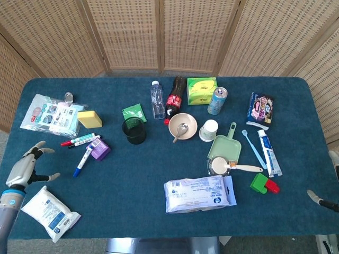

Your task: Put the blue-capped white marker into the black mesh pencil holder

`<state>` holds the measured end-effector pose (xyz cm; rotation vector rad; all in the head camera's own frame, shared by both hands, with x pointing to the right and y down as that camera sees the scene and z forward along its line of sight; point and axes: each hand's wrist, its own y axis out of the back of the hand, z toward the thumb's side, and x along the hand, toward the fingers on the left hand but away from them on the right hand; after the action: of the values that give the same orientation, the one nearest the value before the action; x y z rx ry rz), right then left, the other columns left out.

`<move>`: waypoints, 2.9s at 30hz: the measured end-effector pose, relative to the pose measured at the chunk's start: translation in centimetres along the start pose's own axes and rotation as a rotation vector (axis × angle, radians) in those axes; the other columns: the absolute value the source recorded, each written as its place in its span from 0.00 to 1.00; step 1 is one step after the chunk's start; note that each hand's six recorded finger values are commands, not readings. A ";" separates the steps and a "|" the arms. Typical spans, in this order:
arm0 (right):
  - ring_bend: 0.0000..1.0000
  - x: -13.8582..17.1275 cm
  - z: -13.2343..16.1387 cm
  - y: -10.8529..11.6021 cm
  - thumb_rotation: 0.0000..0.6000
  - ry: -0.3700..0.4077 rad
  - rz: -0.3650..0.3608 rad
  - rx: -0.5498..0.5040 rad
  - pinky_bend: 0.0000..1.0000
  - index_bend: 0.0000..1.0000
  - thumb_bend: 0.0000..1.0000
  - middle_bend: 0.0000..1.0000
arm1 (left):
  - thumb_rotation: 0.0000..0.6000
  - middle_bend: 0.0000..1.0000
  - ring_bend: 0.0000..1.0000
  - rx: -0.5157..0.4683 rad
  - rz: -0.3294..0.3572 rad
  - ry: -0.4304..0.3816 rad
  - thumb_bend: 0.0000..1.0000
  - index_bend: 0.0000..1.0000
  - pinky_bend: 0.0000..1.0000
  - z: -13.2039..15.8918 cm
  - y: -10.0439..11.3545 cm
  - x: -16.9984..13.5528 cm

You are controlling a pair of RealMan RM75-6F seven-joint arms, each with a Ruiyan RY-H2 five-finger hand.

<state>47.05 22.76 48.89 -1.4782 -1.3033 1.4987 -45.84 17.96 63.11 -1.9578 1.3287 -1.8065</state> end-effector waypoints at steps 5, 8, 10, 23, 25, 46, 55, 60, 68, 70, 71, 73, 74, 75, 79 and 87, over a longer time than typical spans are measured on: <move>0.00 0.0 -0.1 0.1 1.00 -0.001 -0.001 -0.008 0.00 0.00 0.00 0.00 | 1.00 0.00 0.00 -0.008 -0.030 0.008 0.04 0.31 0.00 1.8 -1.1 0.9; 0.00 0.0 -0.2 0.2 1.00 0.000 0.000 -0.013 0.00 0.00 0.00 0.00 | 1.00 0.00 0.00 0.010 -0.041 0.012 0.04 0.34 0.00 2.7 -1.8 1.2; 0.00 0.0 -0.2 0.2 1.00 0.000 -0.001 -0.017 0.00 0.00 0.00 0.00 | 1.00 0.00 0.00 0.021 -0.045 0.023 0.04 0.35 0.00 3.1 -2.1 1.4; 0.00 0.0 -0.7 0.7 1.00 -0.011 -0.008 -0.042 0.00 0.00 0.00 0.00 | 1.00 0.00 0.00 0.102 -0.037 0.115 0.10 0.36 0.00 5.1 -3.3 2.3; 0.00 0.0 -0.7 0.7 1.00 -0.010 -0.007 -0.044 0.00 0.00 0.00 0.00 | 1.00 0.00 0.00 0.116 -0.039 0.122 0.14 0.36 0.00 5.2 -3.5 2.5; 0.00 0.0 -0.9 0.9 1.00 -0.009 -0.003 -0.071 0.00 0.00 0.00 0.00 | 1.00 0.00 0.00 0.188 -0.043 0.137 0.32 0.35 0.00 6.5 -6.0 4.1; 0.00 0.0 -1.0 0.9 1.00 -0.010 0.000 -0.084 0.00 0.00 0.00 0.00 | 1.00 0.00 0.00 0.191 -0.045 0.129 0.32 0.36 0.00 7.3 -6.7 4.5; 0.00 -0.1 -1.2 1.0 1.00 -0.015 -0.001 -0.089 0.00 0.00 0.00 0.00 | 1.00 0.00 0.00 0.197 -0.039 0.125 0.34 0.37 0.00 7.7 -7.0 4.6; 0.00 -0.2 -1.3 1.1 1.00 -0.020 -0.004 -0.099 0.00 0.00 0.00 0.00 | 1.00 0.00 0.00 0.222 -0.032 0.120 0.37 0.45 0.01 8.1 -7.6 4.6; 0.00 -0.2 -1.3 1.2 1.00 -0.020 -0.005 -0.102 0.00 0.00 0.00 0.00 | 1.00 0.00 0.00 0.227 -0.026 0.121 0.39 0.45 0.01 8.2 -7.8 4.6; 0.00 -0.2 -1.3 1.2 1.00 -0.020 -0.005 -0.103 0.00 0.00 0.00 0.00 | 1.00 0.00 0.00 0.230 -0.023 0.121 0.39 0.45 0.01 8.2 -7.8 4.6; 0.00 -0.2 -1.4 1.2 1.00 -0.021 -0.005 -0.106 0.00 0.00 0.00 0.00 | 1.00 0.00 0.00 0.239 -0.016 0.122 0.41 0.45 0.02 8.3 -7.8 4.6; 0.00 -0.2 -1.4 1.3 1.00 -0.021 -0.006 -0.107 0.00 0.00 0.00 0.00 | 1.00 0.00 0.00 0.243 -0.013 0.123 0.41 0.46 0.02 8.3 -7.7 4.7; 0.00 -0.2 -1.4 1.3 1.00 -0.021 -0.006 -0.107 0.00 0.00 0.00 0.00 | 1.00 0.00 0.00 0.250 -0.008 0.125 0.42 0.46 0.02 8.3 -7.7 4.7; 0.00 -0.2 -1.5 1.3 1.00 -0.025 -0.008 -0.112 0.00 0.00 0.00 0.00 | 1.00 0.00 0.00 0.258 0.003 0.129 0.42 0.47 0.04 8.3 -7.6 4.8; 0.00 -0.2 -1.5 1.3 1.00 -0.023 -0.004 -0.114 0.00 0.00 0.00 0.00 | 1.00 0.00 0.00 0.257 0.028 0.129 0.45 0.49 0.06 8.1 -7.2 4.9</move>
<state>48.75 22.48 47.94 -1.5325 -1.4255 1.4635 -36.00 15.37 69.19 -1.7087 1.0869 -2.0058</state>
